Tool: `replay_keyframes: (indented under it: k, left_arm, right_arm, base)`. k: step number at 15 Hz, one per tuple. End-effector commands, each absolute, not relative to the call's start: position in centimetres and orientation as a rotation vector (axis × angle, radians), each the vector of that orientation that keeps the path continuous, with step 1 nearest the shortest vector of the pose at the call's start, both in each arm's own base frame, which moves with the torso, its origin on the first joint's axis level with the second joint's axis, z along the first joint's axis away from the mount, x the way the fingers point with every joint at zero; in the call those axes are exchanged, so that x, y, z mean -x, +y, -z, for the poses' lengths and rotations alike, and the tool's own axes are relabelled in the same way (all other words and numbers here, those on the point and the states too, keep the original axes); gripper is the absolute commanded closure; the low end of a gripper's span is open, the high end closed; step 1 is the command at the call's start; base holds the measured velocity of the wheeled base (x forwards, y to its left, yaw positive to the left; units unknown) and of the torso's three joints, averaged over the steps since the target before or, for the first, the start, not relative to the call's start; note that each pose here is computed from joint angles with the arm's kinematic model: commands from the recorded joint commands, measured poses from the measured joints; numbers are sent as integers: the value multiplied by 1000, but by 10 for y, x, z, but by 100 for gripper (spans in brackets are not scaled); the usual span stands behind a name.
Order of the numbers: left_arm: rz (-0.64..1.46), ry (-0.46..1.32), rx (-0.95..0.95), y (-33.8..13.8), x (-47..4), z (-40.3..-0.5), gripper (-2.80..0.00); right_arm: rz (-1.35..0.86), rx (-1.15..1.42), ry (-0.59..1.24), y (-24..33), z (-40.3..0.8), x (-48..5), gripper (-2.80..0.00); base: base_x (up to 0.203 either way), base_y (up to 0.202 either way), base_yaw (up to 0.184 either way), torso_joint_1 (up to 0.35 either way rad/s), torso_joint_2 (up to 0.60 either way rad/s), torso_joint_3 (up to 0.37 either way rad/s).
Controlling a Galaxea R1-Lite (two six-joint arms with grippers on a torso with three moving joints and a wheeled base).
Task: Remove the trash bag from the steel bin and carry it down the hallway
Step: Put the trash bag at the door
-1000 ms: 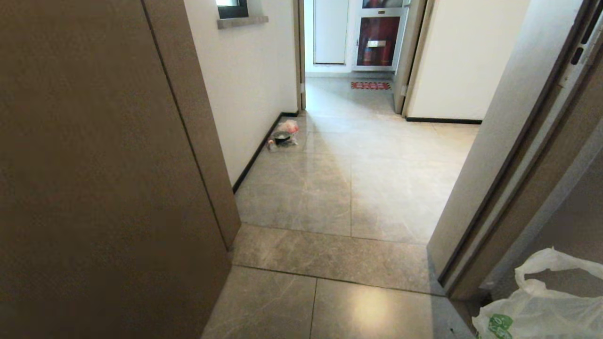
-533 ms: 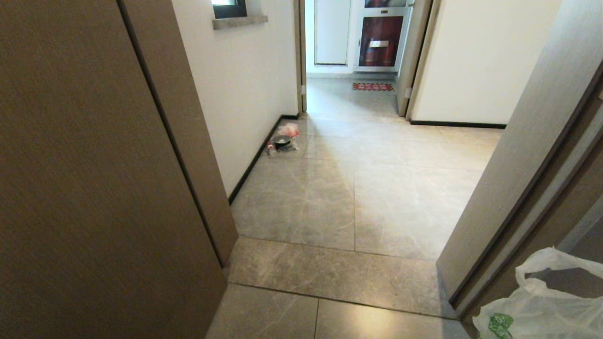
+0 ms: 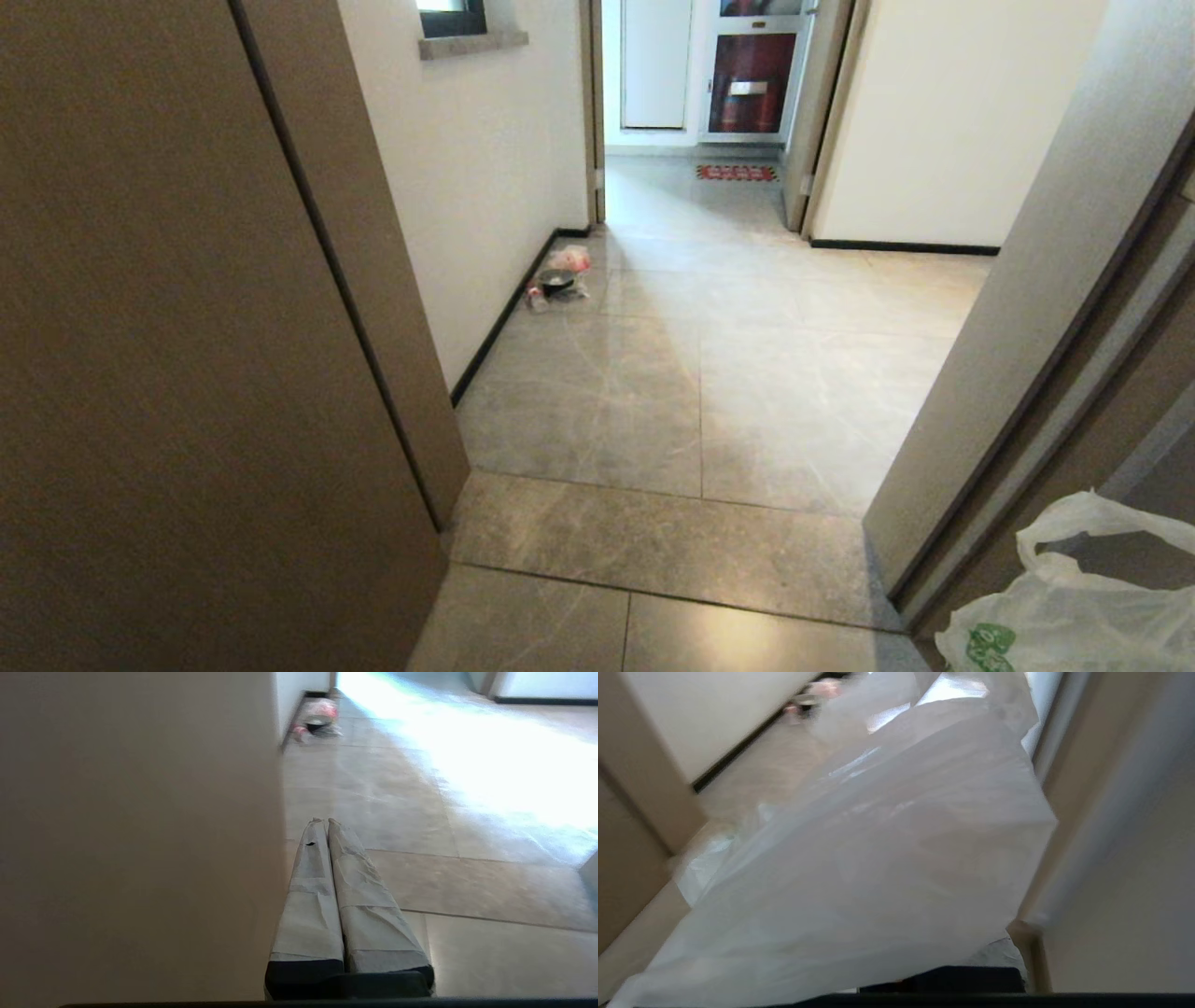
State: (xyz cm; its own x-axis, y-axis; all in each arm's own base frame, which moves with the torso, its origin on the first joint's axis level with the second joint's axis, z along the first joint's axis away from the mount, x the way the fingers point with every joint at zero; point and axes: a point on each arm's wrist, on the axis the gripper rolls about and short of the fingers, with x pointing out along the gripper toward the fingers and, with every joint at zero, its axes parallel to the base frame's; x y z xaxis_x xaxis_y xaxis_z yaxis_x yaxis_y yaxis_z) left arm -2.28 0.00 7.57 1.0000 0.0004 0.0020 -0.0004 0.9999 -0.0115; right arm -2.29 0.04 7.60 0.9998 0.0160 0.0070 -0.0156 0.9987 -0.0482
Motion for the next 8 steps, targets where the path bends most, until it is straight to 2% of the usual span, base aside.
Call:
replay_keyframes:
  k: [1,6,8]
  left_arm:
    - [0,-2,12,0,23,-76,0]
    - [0,-3,12,0,23,-76,0]
    - [0,-3,12,0,23,-76,0]
  right_arm:
    - [-17,51,-6,0,-76,23,0]
    - [-19,50,-6,0,-76,23,0]
    - [-18,49,-5,0,-76,23,0]
  base:
    - [-9,4,-105,3,5,-3]
    - [0,11,-196,2,0,1]
    - [1,8,-150,1,1,1]
